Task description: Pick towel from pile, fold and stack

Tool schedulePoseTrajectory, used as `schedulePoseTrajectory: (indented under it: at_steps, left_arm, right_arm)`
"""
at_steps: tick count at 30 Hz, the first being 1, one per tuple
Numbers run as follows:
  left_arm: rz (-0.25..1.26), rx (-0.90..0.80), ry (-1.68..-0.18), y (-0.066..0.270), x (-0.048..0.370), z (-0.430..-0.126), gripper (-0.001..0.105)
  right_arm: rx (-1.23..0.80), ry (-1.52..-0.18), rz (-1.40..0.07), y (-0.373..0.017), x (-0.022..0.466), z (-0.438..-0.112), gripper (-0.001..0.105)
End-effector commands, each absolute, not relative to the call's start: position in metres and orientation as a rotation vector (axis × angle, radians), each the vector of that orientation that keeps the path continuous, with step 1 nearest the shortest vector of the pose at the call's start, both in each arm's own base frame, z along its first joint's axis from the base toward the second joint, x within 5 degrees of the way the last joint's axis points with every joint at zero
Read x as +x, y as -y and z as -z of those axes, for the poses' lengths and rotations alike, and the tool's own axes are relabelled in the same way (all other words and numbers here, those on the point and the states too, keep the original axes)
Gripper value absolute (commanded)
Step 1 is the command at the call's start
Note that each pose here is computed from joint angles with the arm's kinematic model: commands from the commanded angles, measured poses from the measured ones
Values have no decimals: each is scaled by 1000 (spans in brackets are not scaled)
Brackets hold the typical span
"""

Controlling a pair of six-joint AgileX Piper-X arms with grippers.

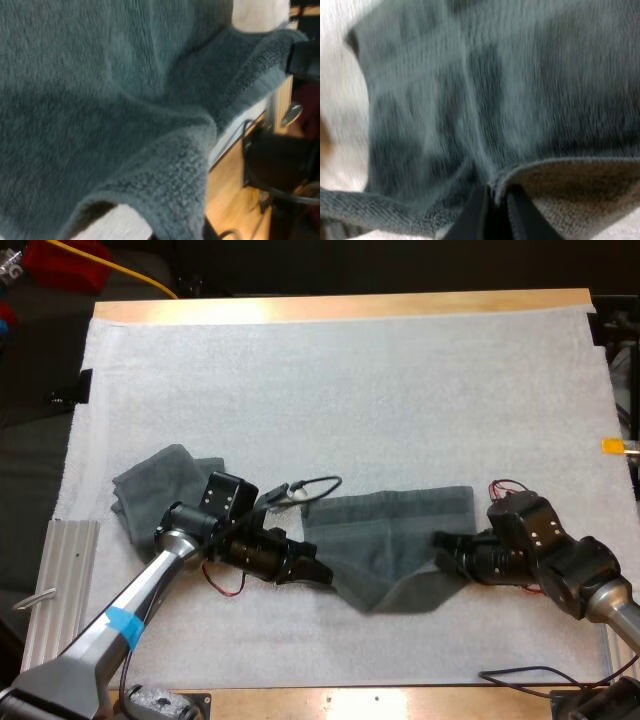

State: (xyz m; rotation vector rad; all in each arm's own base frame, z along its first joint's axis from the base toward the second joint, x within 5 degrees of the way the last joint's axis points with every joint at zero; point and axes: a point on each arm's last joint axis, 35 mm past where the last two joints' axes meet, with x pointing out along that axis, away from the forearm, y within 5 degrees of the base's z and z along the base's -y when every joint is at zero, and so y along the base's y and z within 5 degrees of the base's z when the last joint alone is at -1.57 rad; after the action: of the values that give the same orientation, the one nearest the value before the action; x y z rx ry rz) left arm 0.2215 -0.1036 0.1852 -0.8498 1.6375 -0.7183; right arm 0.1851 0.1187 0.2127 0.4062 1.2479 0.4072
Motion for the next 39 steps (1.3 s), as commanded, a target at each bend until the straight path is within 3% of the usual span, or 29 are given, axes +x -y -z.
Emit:
schedulePoseTrajectory:
  at_steps: [1,15,31,39]
  left_arm:
    - [738,-882,-1625,104,226,-186,0]
    - [687,-984,-1570,109,248,-177,0]
    - [472,-871,-1442,106,258,-173,0]
    - [472,-840,-1357,107,265,-175,0]
  right_arm:
    - [419,-1215,-389,-117,190,-216,1]
    - [515,-1163,-293,-92,216,-209,1]
    - [496,-1137,-247,-97,238,-184,1]
    - [455,-1084,-168,-96,244,-181,1]
